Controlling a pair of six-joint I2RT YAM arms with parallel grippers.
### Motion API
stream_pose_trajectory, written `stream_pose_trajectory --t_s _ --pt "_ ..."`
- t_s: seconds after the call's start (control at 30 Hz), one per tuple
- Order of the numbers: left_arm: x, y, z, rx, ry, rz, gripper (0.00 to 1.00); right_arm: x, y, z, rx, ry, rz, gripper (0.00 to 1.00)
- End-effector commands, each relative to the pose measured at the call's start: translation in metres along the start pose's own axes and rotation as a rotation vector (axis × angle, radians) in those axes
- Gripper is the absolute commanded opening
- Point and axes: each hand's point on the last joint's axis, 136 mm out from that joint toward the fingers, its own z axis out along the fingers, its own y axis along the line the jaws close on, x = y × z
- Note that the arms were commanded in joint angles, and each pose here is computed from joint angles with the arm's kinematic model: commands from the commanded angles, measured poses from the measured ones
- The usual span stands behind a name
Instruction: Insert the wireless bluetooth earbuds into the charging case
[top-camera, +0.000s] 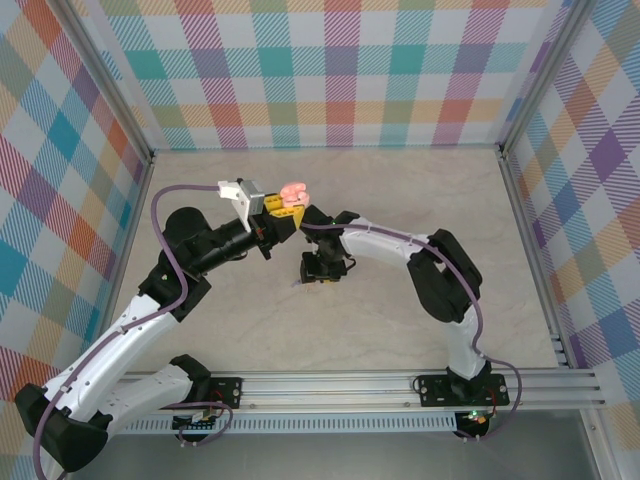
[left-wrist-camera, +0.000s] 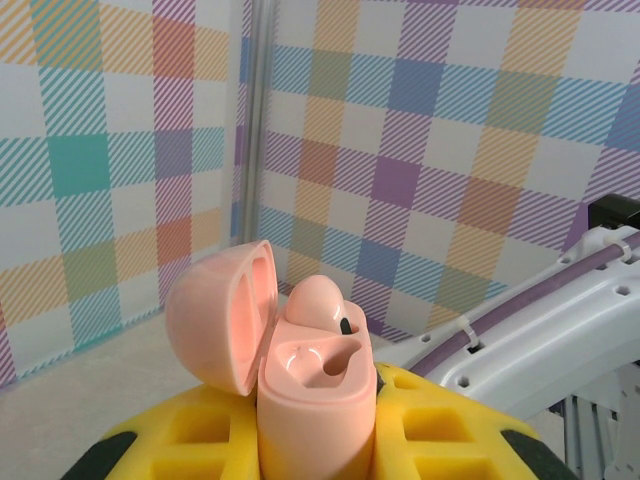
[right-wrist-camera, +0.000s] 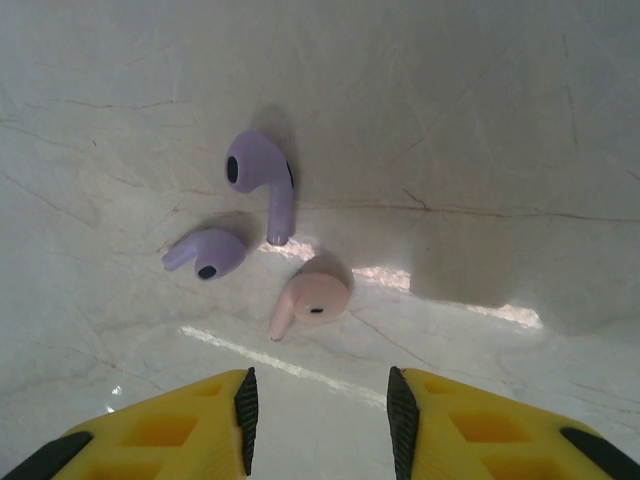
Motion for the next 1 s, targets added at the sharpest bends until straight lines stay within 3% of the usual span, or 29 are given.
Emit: stream_pose_trajectory --t_s 0.0,0.7,0.97 --pt "-0.009 -0.006 -0.003 0.016 -0.028 0.021 0.21 -0.001 0.006 0.002 0.024 0.008 0.011 0.4" --pt "-0.006 -0.006 -0.002 0.02 -0.026 0.019 0.21 0.0 -0.014 0.032 0.24 0.04 -0.019 0.29" --pt "-0.007 -0.006 -0.002 0.022 -0.027 0.02 0.21 0.0 -0.032 0.026 0.287 0.026 -0.019 0.25"
